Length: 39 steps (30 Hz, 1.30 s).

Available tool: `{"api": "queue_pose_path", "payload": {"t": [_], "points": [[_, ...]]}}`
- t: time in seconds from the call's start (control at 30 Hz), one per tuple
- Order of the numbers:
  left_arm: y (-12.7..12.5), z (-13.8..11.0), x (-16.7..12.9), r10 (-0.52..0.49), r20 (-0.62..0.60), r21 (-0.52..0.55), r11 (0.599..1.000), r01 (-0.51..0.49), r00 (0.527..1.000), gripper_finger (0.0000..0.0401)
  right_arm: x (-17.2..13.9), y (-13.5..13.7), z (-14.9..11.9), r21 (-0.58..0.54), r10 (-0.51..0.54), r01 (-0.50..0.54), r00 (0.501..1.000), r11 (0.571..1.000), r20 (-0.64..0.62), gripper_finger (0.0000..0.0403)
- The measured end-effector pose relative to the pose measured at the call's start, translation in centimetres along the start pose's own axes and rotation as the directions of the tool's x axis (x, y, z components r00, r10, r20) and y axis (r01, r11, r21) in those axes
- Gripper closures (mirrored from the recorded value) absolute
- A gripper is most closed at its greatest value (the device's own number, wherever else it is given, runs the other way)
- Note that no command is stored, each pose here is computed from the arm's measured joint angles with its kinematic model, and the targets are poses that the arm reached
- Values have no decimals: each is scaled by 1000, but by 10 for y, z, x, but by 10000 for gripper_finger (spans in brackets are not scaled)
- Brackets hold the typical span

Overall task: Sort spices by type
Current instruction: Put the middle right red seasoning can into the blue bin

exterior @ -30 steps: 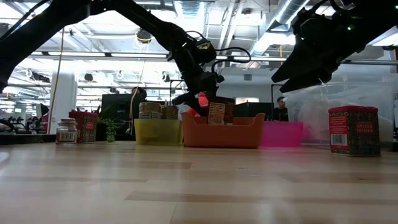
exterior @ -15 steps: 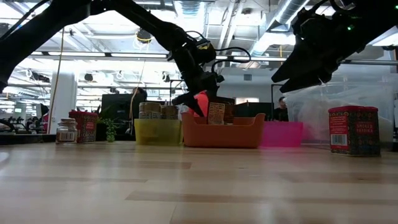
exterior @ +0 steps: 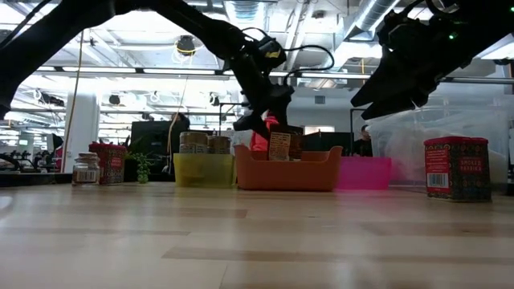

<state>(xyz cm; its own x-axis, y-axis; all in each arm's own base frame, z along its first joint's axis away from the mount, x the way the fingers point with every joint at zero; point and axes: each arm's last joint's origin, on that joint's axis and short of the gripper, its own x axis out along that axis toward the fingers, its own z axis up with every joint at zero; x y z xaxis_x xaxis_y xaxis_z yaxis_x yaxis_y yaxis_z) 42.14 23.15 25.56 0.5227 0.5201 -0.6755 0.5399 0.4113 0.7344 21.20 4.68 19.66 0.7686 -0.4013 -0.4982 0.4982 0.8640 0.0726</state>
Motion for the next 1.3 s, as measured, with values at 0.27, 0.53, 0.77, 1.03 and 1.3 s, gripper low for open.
{"api": "queue_pose_path", "payload": {"t": [0.27, 0.53, 0.77, 1.03, 1.3], "points": [[0, -1, -1, -6, 3, -218, 976, 7, 1000, 135, 0, 0, 0, 1, 0, 0, 1000, 1000, 1, 17], [-2, -15, 3, -34, 3, -306, 951, 33, 999, 135, 0, 1, 1, 6, 7, -7, 1000, 1000, 8, 17], [-2, -24, 5, -50, -8, -321, 946, 45, 999, 135, 0, 1, 1, 5, 6, -6, 1000, 1000, 7, 17], [15, -2, -38, 56, -15, -441, 896, -57, 998, 136, -4, -2, 1, -38, -10, 10, 1000, 999, -20, 17], [29, 35, -129, 122, 314, -659, 742, 124, 941, 136, -25, 0, 24, -152, -68, 47, 989, 987, -134, 17]]}}
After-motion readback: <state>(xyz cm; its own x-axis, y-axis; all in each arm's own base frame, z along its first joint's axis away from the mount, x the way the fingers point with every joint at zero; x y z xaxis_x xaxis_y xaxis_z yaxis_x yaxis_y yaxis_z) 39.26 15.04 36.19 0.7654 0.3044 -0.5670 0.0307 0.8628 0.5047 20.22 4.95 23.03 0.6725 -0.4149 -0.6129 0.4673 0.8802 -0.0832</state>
